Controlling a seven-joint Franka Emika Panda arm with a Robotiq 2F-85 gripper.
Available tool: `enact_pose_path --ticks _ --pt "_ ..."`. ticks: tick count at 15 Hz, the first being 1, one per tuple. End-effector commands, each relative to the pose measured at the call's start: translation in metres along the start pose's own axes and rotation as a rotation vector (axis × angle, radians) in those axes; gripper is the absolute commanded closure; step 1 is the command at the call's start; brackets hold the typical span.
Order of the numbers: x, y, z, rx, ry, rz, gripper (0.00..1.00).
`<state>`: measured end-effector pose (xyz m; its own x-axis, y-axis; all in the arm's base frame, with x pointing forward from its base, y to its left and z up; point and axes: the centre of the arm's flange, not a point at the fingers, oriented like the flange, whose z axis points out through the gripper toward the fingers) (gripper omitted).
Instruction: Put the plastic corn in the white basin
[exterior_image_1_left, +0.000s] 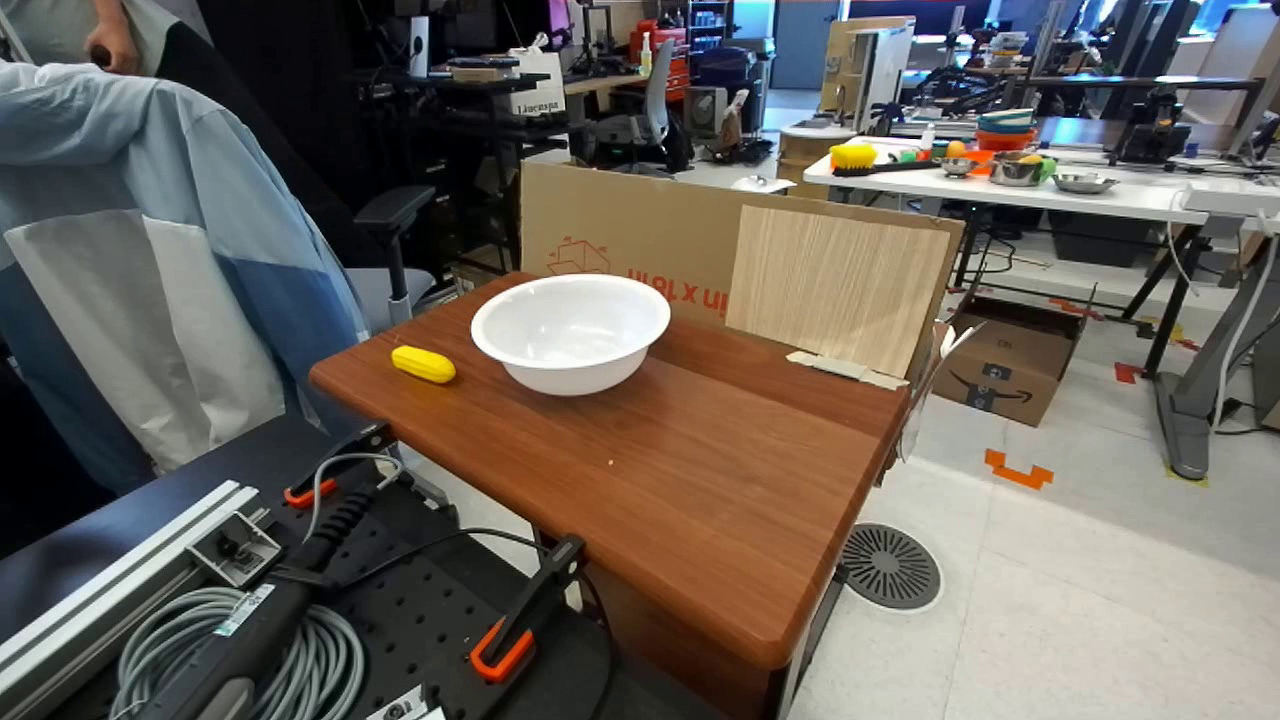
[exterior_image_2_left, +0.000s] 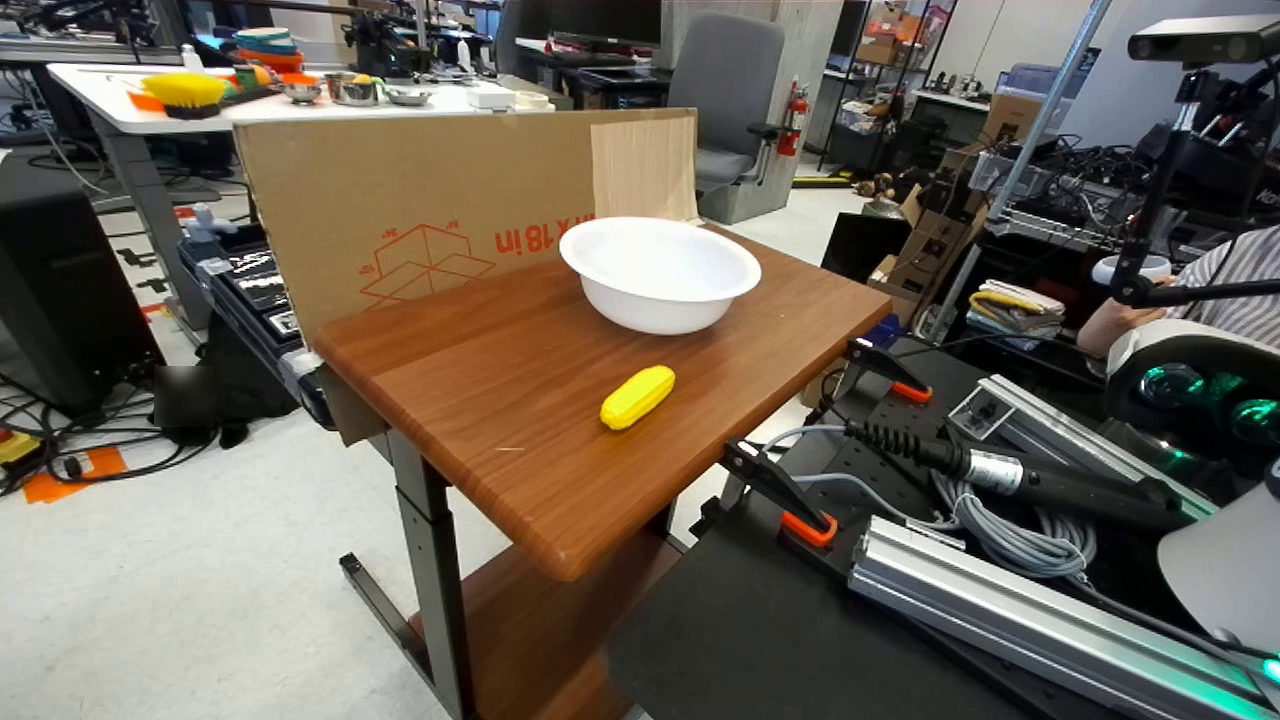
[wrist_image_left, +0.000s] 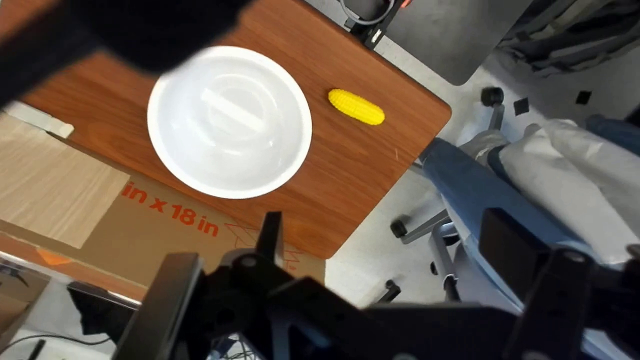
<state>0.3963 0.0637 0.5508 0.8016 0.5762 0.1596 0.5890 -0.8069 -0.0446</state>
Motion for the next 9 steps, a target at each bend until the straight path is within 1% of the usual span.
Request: enact_pose_path --ticks 1,2,4,6,7,8,9 --pt "0.015 -0.006 -0.002 0.067 -0.034 -0.181 0.00" --pt "0.005 -0.006 0.004 0.015 -0.010 -0.097 0.00" --pt "0.009 -0.012 0.005 0.030 -0.026 -0.146 0.00" --pt "0.010 -0.012 0.005 0.032 -0.028 -0.158 0.00" --pt "0.014 -0.009 0.005 0.024 -0.051 -0.195 0.00" --pt "0.020 -0.009 0.008 0.049 -0.131 -0.275 0.00" --pt "0.023 -0.008 0.012 0.048 -0.140 -0.315 0.00"
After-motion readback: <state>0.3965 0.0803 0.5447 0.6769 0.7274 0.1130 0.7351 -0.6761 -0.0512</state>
